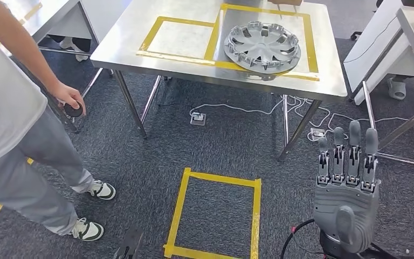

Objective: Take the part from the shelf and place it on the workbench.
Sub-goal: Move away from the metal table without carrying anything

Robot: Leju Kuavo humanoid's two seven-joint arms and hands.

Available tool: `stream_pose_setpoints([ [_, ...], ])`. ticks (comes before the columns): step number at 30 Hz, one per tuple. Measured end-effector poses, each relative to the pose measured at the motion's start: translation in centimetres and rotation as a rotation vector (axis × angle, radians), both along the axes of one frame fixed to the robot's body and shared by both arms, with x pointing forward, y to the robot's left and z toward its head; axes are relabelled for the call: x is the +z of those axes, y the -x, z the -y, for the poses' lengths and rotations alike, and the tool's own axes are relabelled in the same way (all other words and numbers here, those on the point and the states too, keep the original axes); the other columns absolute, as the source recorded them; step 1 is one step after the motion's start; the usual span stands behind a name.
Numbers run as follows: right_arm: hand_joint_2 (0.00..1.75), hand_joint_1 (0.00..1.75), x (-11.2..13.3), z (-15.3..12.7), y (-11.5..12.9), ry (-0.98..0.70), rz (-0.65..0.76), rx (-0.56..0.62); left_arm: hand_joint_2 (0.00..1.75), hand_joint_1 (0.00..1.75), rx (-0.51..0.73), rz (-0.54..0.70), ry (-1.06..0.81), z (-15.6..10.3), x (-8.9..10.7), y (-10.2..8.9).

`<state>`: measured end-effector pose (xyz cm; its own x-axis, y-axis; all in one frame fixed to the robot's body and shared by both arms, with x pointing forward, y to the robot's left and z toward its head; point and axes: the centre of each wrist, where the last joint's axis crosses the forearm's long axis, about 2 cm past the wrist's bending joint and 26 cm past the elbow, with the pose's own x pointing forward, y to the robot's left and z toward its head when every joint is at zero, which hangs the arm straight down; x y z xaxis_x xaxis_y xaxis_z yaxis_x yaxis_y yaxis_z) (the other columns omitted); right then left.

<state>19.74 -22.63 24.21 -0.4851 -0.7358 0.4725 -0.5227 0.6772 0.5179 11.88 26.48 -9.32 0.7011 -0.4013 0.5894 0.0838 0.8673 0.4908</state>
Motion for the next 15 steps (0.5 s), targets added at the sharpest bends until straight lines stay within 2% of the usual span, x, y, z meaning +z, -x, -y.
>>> stream_pose_setpoints([
  [15,1.75,0.00,-0.7,0.7,0.4,0.043,-0.122,-0.100,0.00,0.00,-0.063,-0.034,0.004,1.3,0.0,0.4],
])
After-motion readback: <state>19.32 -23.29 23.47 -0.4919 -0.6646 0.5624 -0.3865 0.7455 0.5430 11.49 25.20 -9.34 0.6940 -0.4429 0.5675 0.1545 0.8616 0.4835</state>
